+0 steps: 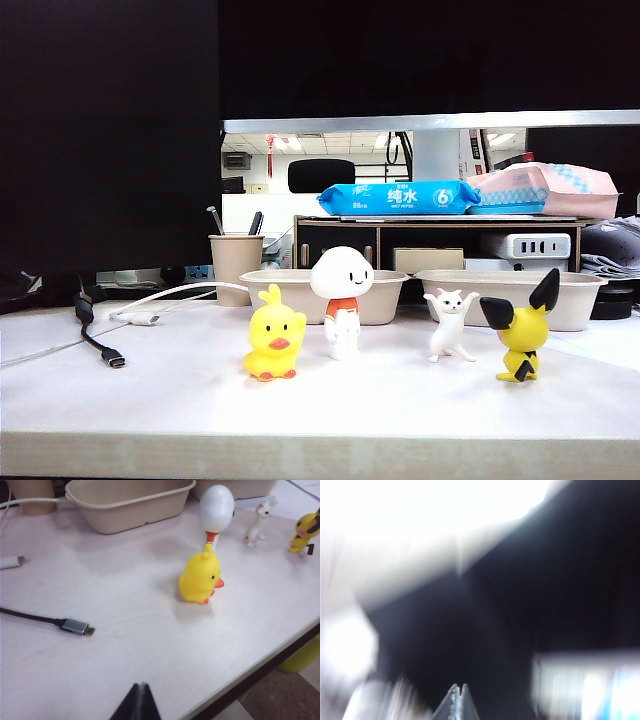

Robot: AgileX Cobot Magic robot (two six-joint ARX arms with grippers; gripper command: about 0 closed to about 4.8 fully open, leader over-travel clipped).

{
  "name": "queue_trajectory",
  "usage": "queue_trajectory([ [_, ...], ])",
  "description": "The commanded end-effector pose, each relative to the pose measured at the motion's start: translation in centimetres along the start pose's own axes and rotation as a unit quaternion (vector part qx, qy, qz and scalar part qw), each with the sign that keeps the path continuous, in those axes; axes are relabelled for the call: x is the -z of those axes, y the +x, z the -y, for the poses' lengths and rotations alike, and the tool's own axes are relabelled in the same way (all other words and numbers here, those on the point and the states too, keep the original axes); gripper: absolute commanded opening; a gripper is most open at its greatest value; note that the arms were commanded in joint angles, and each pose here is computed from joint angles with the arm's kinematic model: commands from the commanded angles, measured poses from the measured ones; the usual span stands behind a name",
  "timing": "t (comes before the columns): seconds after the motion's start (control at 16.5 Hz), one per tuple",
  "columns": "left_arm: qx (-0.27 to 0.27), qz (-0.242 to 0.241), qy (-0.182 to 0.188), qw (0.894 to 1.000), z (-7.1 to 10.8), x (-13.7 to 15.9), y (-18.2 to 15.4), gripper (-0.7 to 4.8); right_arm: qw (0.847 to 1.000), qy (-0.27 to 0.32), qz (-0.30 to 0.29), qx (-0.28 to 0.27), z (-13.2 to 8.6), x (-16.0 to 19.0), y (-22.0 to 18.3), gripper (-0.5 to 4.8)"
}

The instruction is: Put the dolls with similar colors into the same paper box, while dolls with different colors go into separate paper boxes.

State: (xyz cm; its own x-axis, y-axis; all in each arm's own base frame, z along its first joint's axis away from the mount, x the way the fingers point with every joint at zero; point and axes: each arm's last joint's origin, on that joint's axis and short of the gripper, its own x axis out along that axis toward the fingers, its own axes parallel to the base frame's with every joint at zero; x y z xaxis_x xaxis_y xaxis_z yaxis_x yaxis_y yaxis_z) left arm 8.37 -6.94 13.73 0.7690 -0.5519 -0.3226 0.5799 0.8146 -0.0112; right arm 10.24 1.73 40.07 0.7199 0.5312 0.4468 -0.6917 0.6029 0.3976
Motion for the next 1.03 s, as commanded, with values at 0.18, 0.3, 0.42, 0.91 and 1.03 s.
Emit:
queue_trajectory([
  [0.18,0.001,0.003,0.0,1.0,0.0,-0.1,0.0,-0.05,0.924,0.165,-0.327,-0.109,5.3,7.1,11.2,-0.02],
  [0.3,0.001,0.003,0.0,1.0,0.0,-0.1,0.0,-0.05,0.888,0.181,-0.398,-0.145,5.4,12.8,15.1,-0.02],
  [0.42,0.001,0.003,0.0,1.0,0.0,-0.1,0.0,-0.05,0.868,0.163,-0.437,-0.171,5.4,16.9,16.7,-0.02],
  [0.91,0.021,0.008,0.0,1.0,0.1,-0.1,-0.1,-0.05,0.867,-0.116,-0.479,-0.07,0.2,24.9,17.2,-0.03],
  [1.03,0.021,0.008,0.0,1.0,0.1,-0.1,-0.1,-0.05,0.845,-0.175,-0.5,-0.072,-0.5,25.3,16.8,-0.03],
])
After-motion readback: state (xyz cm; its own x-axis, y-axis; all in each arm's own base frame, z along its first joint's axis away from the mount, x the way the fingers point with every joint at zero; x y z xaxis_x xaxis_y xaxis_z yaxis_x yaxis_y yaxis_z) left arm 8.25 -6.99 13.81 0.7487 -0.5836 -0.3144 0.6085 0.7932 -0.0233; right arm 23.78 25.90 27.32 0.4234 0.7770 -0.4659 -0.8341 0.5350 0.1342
